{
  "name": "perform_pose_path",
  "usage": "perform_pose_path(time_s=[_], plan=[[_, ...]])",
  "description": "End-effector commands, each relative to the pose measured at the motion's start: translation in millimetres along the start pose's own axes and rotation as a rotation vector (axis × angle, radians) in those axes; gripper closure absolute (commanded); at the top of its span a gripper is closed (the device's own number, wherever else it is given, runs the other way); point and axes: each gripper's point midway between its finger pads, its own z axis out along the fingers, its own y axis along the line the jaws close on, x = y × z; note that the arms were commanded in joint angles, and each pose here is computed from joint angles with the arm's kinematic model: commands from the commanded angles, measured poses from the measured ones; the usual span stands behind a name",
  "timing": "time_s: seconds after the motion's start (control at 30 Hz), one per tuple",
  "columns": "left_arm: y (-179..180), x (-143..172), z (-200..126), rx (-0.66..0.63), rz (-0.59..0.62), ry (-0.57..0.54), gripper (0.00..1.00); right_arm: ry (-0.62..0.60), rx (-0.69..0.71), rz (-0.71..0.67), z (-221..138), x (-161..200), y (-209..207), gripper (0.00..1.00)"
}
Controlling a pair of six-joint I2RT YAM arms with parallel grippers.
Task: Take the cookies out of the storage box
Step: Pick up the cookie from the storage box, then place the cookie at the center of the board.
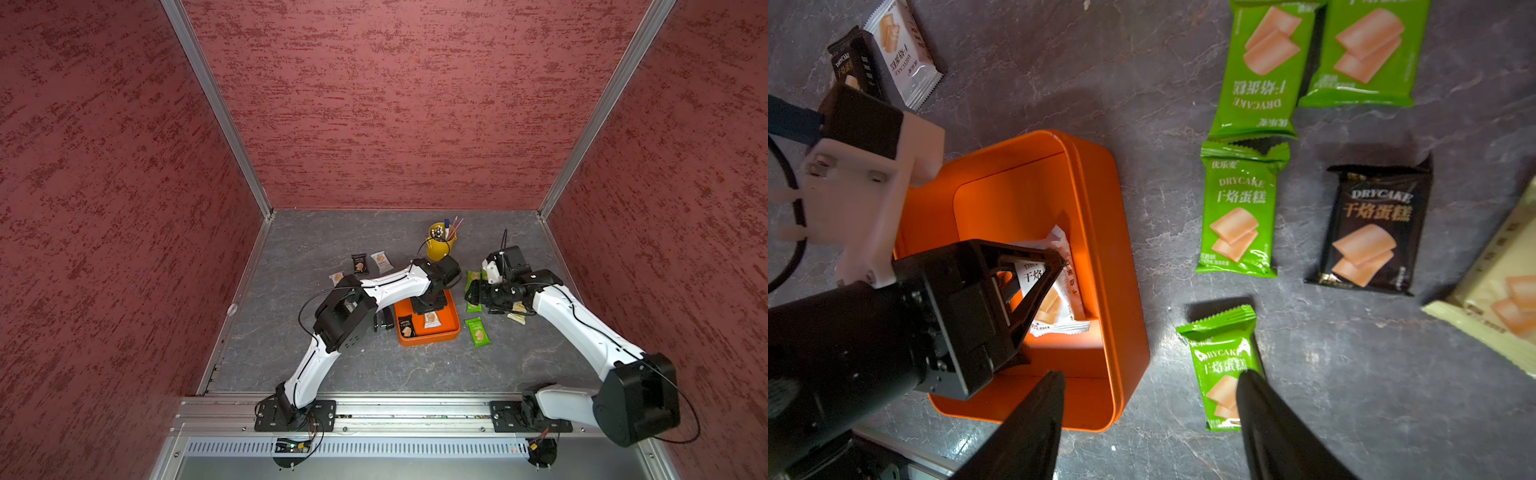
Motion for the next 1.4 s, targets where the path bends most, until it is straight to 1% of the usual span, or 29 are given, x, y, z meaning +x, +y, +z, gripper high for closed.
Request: perform_pose_path(time_s=[0.0,0.1,0.27,0.37,0.47,0.63,0.77,0.9,1.07,1.2,1.37], plan=[[-3.4,-13.9,-30.1,0.055,0.002,-0.061,0.62,-0.040,-0.029,0.005,-14.4,-10.3,7.8,0.30],[-1.3,-18.3,-40.4,0.081,-0.004,-0.083,0.62,-0.048,-0.043,0.012,-17.3,-10.5,10.1,0.30],[3.4,-15.6,-38.5,0.078,-0.001,-0.072,0.62,-0.058,-0.050,0.016,-20.1,-8.3,10.4,0.30],[5.1,-15.3,-42.7,0.079,-0.002,-0.080,0.61,-0.057,-0.058,0.016,-22.7,-6.7,12.1,0.30],[8.5,-20.1,-53.7,0.085,-0.014,-0.103,0.61,-0.052,-0.079,0.016,-24.0,-5.5,15.8,0.30],[29.9,-31.8,-76.3,0.068,-0.032,-0.145,0.61,-0.043,-0.153,0.039,-21.6,-4.9,28.6,0.31],[57.9,-45.1,-96.0,0.062,-0.054,-0.175,0.61,-0.041,-0.192,0.042,-19.5,-7.0,39.8,0.31],[91.7,-59.1,-114.9,0.066,-0.082,-0.198,0.61,-0.043,-0.192,0.040,-15.8,-14.2,48.2,0.31],[149.1,-75.6,-127.5,0.042,-0.133,-0.215,0.60,-0.045,-0.222,0.037,-5.0,-27.7,73.6,0.32],[199.9,-84.1,-125.2,0.030,-0.212,-0.214,0.61,-0.032,-0.221,0.016,6.3,-37.2,98.2,0.32],[262.9,-83.3,-107.4,0.022,-0.333,-0.191,0.61,-0.016,-0.227,0.026,19.7,-46.6,123.2,0.32]])
